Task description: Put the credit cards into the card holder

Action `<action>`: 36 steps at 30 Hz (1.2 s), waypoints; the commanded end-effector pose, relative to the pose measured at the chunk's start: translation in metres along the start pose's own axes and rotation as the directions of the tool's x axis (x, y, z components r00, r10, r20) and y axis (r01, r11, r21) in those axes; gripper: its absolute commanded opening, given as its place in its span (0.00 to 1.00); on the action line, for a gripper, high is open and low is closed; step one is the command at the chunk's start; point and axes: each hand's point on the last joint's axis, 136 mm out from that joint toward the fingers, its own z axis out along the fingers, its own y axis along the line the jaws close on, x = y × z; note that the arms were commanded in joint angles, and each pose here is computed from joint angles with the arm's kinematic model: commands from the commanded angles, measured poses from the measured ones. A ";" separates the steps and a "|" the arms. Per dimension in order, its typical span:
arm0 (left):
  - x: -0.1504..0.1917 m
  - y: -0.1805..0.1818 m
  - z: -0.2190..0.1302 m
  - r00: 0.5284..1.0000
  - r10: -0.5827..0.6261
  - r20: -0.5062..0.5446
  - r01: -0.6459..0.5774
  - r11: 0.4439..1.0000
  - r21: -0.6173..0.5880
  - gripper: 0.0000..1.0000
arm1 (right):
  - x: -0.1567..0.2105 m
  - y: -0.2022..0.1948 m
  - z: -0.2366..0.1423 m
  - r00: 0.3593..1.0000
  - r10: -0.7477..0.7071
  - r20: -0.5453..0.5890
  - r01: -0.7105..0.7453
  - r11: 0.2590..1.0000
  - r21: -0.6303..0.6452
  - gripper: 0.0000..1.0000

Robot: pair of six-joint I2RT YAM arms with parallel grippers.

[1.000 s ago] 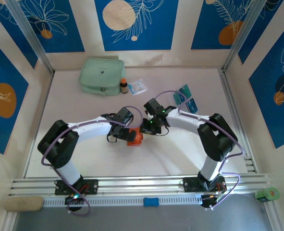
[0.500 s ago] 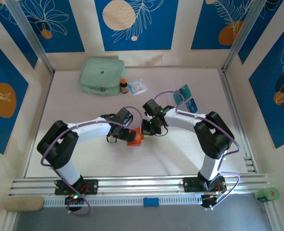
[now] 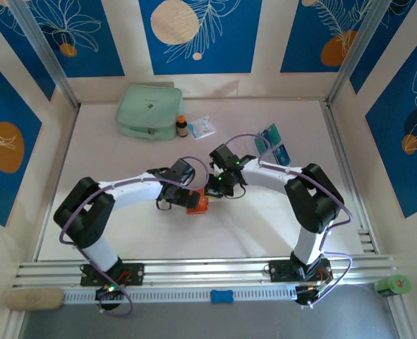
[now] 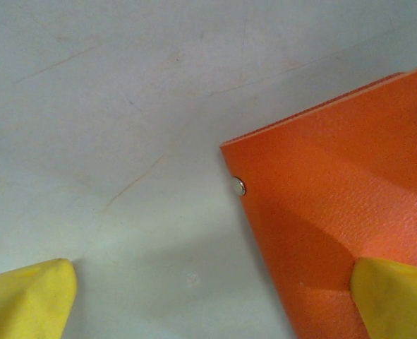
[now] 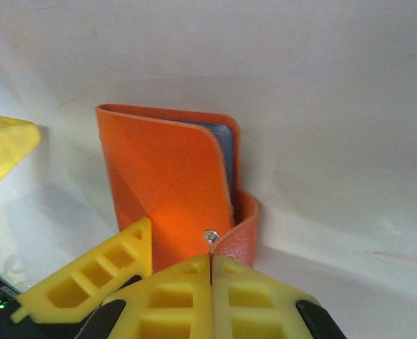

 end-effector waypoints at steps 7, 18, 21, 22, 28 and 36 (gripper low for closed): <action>0.021 0.008 0.006 0.998 0.033 -0.061 -0.036 0.999 -0.037 1.00 | 0.005 0.006 0.019 0.998 0.027 -0.049 -0.029 0.999 -0.044 0.00; 0.021 0.007 0.007 0.998 0.034 -0.061 -0.036 0.999 -0.036 1.00 | 0.019 -0.003 0.031 0.995 0.050 -0.085 -0.052 0.998 -0.020 0.00; 0.021 0.007 0.007 0.998 0.034 -0.061 -0.036 0.999 -0.037 1.00 | 0.023 -0.009 0.035 0.993 0.070 -0.095 -0.070 0.998 0.001 0.00; 0.021 0.007 0.007 0.998 0.033 -0.060 -0.036 0.999 -0.036 1.00 | 0.024 -0.011 0.035 0.992 0.079 -0.099 -0.078 0.997 0.009 0.00; 0.021 0.007 0.007 0.998 0.030 -0.059 -0.032 0.999 -0.035 1.00 | 0.031 -0.026 0.042 0.985 0.127 -0.116 -0.122 0.991 0.053 0.00; 0.019 0.006 0.005 0.998 0.035 -0.056 -0.037 0.999 -0.032 1.00 | 0.038 -0.041 0.048 0.973 0.196 -0.125 -0.182 0.977 0.113 0.00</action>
